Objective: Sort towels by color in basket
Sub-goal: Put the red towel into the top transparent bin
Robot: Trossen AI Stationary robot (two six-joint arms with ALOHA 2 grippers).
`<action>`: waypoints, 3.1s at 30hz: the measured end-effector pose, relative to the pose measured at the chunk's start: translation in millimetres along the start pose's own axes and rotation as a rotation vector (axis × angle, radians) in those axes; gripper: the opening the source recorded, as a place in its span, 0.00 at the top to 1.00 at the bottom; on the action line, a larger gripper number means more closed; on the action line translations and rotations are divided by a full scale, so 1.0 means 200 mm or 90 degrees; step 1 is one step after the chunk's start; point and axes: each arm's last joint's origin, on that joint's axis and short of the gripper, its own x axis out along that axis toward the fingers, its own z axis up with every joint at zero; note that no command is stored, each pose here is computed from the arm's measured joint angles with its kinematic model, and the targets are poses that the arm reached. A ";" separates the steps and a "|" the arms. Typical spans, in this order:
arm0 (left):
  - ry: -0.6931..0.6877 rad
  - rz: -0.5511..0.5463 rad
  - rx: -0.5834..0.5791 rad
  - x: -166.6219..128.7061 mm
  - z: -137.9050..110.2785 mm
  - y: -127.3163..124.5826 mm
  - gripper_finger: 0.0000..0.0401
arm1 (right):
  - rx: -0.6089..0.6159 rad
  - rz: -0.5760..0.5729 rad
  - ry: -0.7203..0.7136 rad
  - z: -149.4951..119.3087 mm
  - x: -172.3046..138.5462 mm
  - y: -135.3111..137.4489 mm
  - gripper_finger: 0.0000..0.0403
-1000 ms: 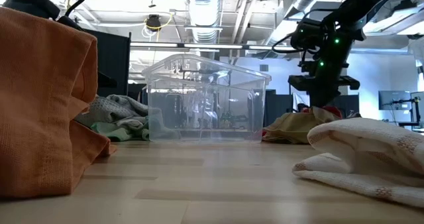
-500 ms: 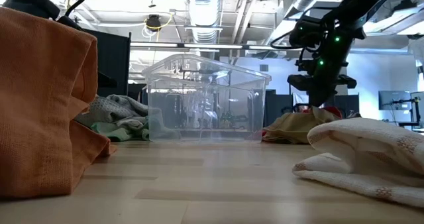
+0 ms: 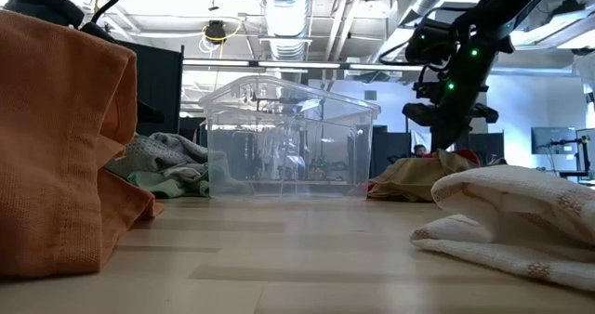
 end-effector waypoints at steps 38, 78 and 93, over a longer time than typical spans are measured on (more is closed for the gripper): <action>0.000 0.000 0.000 0.00 0.00 0.00 0.60 | -0.226 0.128 -0.118 -0.15 -0.38 0.12 0.70; 0.000 0.000 0.000 0.00 0.00 0.00 0.60 | -0.159 -0.071 -0.043 -0.07 0.02 0.13 0.29; 0.000 0.000 0.000 0.00 0.00 0.00 0.60 | -0.124 -0.090 -0.059 -0.04 0.05 0.11 0.55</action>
